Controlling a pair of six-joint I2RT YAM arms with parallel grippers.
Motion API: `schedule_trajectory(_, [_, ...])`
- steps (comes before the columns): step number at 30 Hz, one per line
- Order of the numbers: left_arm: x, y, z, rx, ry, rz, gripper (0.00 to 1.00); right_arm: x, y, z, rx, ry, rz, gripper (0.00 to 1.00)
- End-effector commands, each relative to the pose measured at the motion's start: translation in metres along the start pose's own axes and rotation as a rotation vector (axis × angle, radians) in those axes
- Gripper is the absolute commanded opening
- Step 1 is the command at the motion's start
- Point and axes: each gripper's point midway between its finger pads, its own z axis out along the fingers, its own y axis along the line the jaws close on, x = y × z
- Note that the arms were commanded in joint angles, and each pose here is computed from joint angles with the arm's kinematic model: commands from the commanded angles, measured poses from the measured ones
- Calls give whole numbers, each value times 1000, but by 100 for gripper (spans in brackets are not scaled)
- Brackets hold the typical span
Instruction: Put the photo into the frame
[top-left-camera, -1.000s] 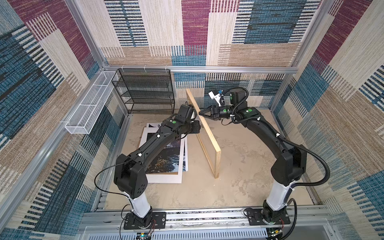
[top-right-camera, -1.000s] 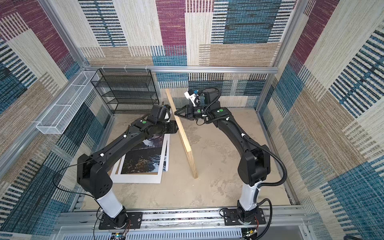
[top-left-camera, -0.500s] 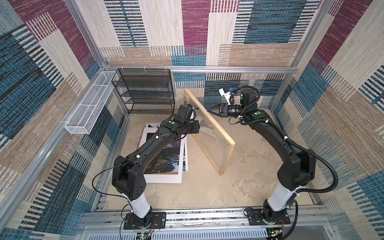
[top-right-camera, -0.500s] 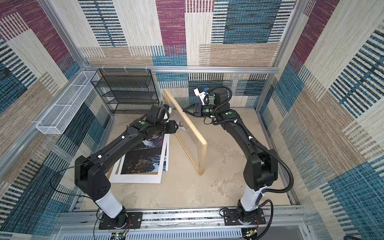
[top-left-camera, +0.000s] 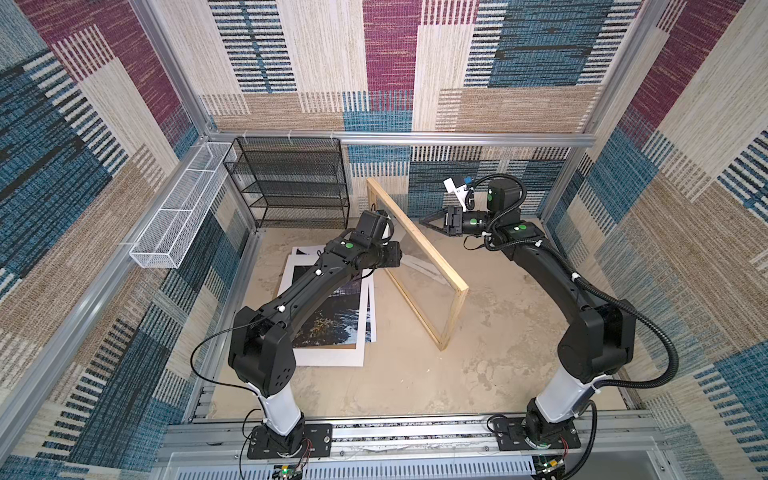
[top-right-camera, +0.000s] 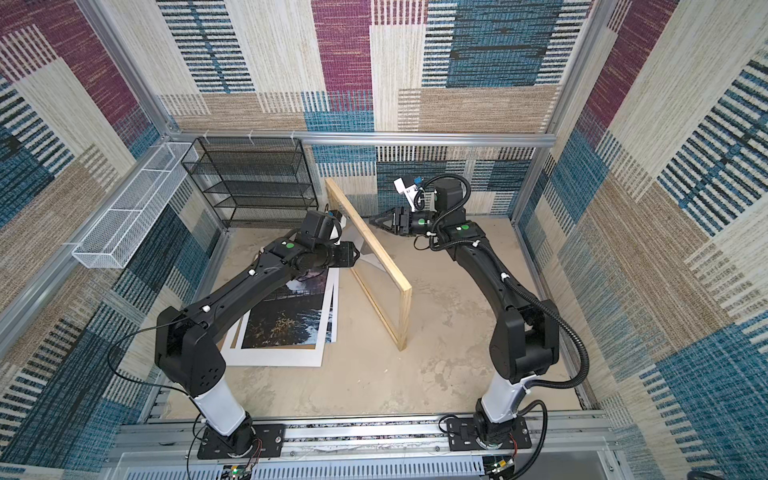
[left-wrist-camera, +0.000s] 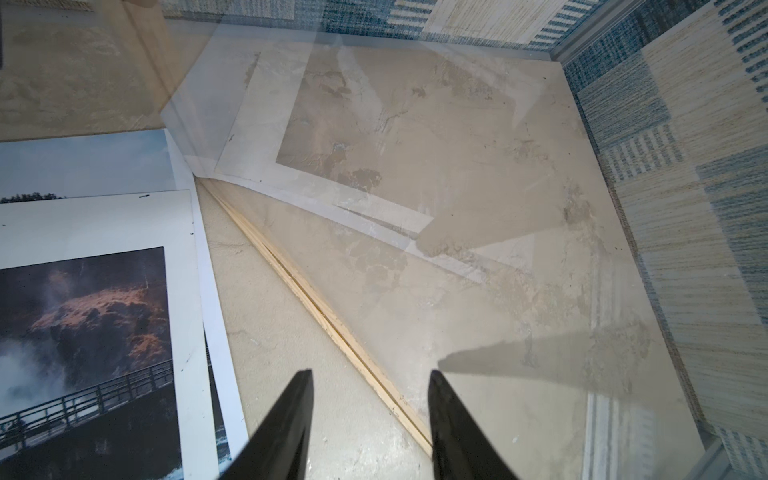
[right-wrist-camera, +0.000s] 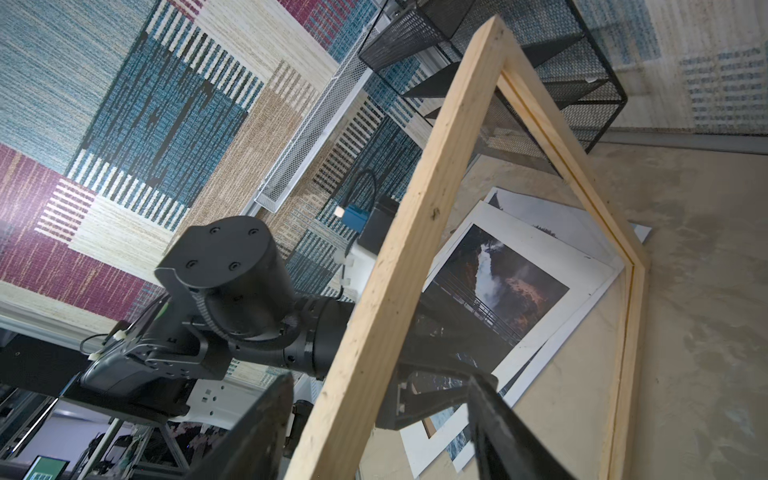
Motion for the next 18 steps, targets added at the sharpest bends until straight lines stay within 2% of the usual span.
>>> schedule_trajectory(1, [-10, -8, 1, 35, -23, 23, 48, 2, 10, 1, -54, 35, -44, 71])
schedule_trajectory(10, [-10, -6, 0, 20, -21, 26, 48, 10, 6, 5, -88, 94, -42, 71])
schedule_trajectory(18, [-12, 6, -16, -49, -52, 21, 48, 15, 11, 10, -111, 113, -50, 71])
